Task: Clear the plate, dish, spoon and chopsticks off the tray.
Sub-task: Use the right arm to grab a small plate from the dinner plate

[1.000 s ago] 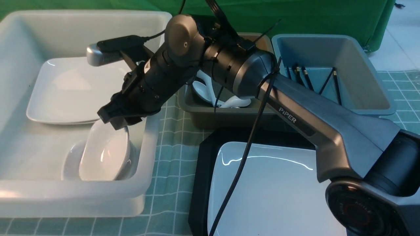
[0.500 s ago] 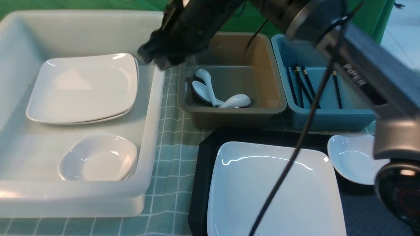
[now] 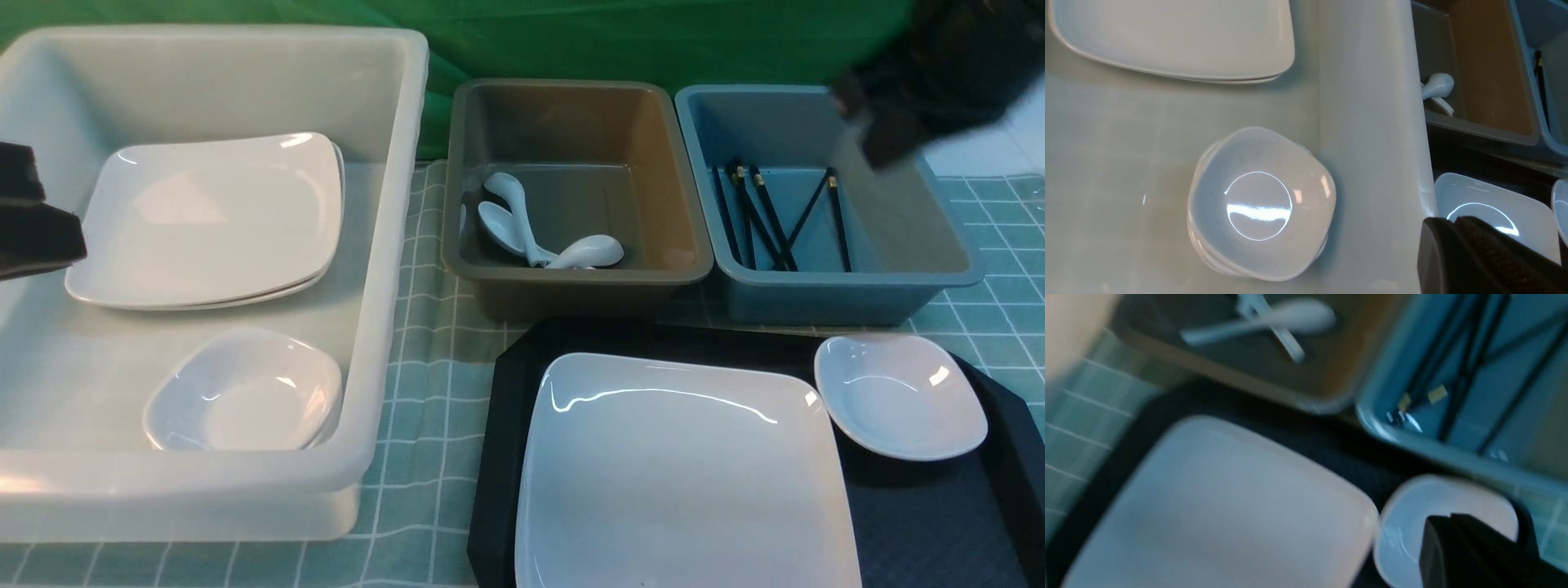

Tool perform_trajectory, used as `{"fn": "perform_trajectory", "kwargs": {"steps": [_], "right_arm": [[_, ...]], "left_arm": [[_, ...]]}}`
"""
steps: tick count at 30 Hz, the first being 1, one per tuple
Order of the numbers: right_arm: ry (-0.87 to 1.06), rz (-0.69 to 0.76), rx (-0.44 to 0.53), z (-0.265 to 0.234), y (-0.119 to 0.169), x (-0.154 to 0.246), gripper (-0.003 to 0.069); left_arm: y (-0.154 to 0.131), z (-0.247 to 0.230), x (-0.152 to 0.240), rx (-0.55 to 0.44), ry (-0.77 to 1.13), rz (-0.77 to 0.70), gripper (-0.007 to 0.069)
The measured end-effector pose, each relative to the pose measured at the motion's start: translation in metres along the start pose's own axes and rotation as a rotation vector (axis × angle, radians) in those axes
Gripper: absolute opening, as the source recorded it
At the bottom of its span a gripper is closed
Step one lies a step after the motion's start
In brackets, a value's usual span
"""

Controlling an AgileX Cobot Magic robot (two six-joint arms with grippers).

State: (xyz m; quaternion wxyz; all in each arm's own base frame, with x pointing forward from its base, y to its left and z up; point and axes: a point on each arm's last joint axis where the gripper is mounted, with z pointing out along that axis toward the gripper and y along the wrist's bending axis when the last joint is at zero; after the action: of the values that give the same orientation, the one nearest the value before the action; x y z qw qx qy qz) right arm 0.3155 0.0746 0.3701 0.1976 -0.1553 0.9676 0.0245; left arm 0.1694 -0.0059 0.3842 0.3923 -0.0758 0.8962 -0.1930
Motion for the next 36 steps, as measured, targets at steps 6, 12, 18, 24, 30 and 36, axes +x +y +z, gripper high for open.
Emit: {"fn": "perform_trajectory", "kwargs": {"steps": [6,12,18,24,30,36], "right_arm": [[0.192,0.293,0.015,0.08,-0.057,0.075,0.0175],[0.221,0.361,0.014,0.129,-0.066,0.096,0.0464],[0.218,0.419,0.023,0.167,-0.073,0.095,0.0543],[0.185,0.462,0.034,0.176,-0.076,0.092,0.0546],[0.142,0.488,0.045,0.18,-0.078,0.088,0.0546],[0.194,0.503,0.036,0.195,-0.078,0.093,0.0546]], "left_arm": [[-0.011,0.001,0.002,0.081,0.013,0.035,0.0009],[-0.031,0.014,0.01,0.17,0.102,0.123,0.0009],[-0.044,0.035,0.022,0.153,0.229,0.202,0.0009],[-0.046,0.039,0.025,0.121,0.252,0.214,0.0009],[-0.046,0.04,0.023,0.114,0.228,0.199,0.0009],[-0.046,0.04,0.023,0.112,0.227,0.2,0.0009]]}}
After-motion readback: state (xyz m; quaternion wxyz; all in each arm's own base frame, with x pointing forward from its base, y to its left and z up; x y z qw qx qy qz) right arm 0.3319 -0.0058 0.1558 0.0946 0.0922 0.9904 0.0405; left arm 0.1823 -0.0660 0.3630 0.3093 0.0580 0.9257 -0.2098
